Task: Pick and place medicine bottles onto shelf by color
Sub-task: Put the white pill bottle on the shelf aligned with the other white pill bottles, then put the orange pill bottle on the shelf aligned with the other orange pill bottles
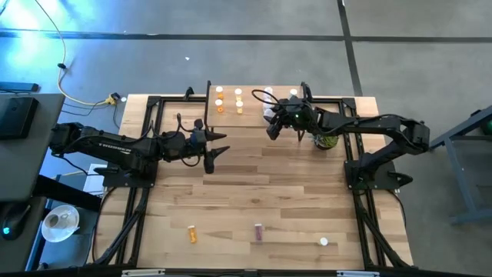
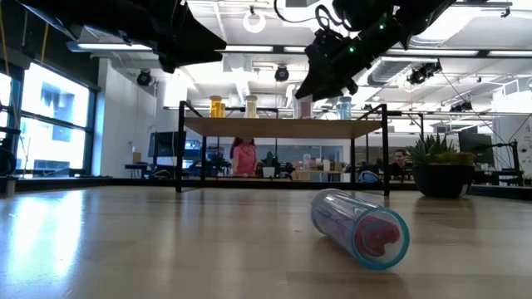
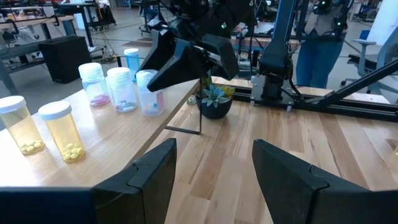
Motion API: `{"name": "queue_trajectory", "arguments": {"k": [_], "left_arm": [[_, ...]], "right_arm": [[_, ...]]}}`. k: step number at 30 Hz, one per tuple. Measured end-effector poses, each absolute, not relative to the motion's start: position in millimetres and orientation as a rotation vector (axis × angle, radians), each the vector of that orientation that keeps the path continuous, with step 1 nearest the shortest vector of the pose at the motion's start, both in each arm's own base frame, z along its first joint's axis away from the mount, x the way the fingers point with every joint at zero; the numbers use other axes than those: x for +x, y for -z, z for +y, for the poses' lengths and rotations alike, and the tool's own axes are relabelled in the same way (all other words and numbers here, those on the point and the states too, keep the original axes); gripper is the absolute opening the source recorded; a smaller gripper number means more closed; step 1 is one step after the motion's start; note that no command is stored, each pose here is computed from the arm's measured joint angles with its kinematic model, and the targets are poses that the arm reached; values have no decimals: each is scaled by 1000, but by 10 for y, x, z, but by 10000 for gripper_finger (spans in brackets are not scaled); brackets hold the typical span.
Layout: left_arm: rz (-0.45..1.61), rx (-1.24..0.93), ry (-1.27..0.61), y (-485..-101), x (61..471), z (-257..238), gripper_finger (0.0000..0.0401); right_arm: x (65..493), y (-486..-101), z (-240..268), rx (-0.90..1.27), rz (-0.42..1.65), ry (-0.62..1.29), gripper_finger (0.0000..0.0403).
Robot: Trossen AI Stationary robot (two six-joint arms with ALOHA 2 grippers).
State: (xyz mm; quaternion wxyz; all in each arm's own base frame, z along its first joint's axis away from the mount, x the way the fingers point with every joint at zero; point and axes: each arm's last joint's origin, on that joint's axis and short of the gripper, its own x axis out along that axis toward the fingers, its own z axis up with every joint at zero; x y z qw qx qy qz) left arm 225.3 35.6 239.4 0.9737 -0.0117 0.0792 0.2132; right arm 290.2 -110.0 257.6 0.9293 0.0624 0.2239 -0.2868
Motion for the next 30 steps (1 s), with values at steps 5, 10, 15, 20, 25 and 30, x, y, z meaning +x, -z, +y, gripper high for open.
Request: {"name": "queue_trajectory", "arguments": {"k": [5,10,15,20,25,30], "left_arm": [[166,-23,-430,-2388,2252,356,202],[167,-23,-430,-2387,2252,356,202],[163,-51,-429,-2386,2252,355,202],[153,-101,-418,-2385,2254,343,202],[149,-148,-393,-2382,2261,290,202],[149,-198,-282,-2397,2260,179,202]], "right_arm": [[2898,-2605,-1099,125,442,587,190],[2836,-2729,-1074,123,395,585,190],[2733,-2900,-994,119,347,566,190],[2657,-3020,-767,118,342,453,190],[2607,-3047,-476,139,387,347,190],[2593,-2985,-223,160,468,268,190]]}}
